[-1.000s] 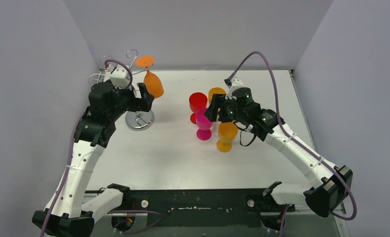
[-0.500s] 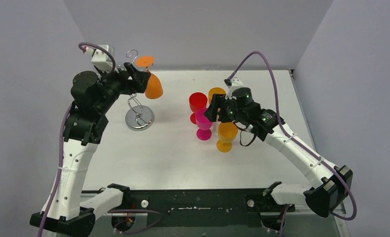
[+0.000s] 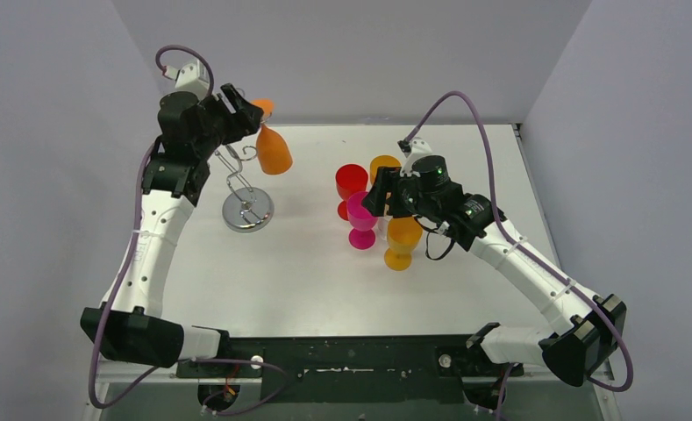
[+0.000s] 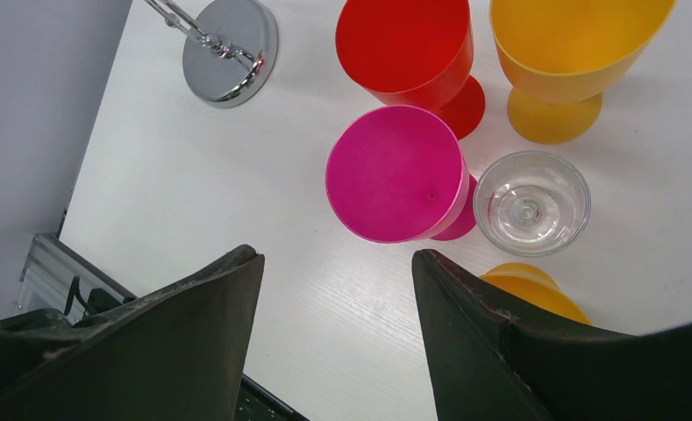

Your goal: Take the wine glass off the wine glass rack

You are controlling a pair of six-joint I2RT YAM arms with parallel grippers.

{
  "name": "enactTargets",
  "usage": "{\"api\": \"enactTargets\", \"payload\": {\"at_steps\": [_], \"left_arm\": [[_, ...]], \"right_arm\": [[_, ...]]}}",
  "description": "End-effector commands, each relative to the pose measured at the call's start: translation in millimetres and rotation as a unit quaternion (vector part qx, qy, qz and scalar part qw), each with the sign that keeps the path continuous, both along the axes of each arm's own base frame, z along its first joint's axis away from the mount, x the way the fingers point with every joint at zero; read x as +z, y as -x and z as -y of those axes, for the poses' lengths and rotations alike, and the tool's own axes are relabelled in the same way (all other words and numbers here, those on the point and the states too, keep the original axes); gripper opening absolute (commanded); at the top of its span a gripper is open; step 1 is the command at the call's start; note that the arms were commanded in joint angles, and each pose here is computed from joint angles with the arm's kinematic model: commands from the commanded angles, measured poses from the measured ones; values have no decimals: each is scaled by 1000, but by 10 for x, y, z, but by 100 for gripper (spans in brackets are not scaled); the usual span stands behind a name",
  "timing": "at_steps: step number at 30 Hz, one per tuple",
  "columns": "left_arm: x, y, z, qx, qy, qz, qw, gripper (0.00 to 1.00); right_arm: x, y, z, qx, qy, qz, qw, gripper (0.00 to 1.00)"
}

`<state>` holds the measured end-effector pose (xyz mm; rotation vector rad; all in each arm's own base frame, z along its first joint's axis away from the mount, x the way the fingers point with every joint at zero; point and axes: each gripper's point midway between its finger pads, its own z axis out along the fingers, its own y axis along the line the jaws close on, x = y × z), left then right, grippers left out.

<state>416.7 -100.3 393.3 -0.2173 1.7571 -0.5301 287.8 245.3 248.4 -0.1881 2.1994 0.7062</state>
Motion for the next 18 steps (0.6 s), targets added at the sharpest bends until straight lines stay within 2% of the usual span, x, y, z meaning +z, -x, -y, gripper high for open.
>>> {"api": "enactTargets", "payload": {"at_steps": [1,10,18], "left_arm": [[431,-37,-30,9,29,56,998,60],[148,-225,-48,23,20,18,999,60],[67,-321,-95,44,32,21,998,60]], "right_arm": [[179,-27,9,-6,-24,25,999,64],[179,-23,-4,-4,-26,25,999,64],[169,-24,-1,-5,-25,24,999,64]]}}
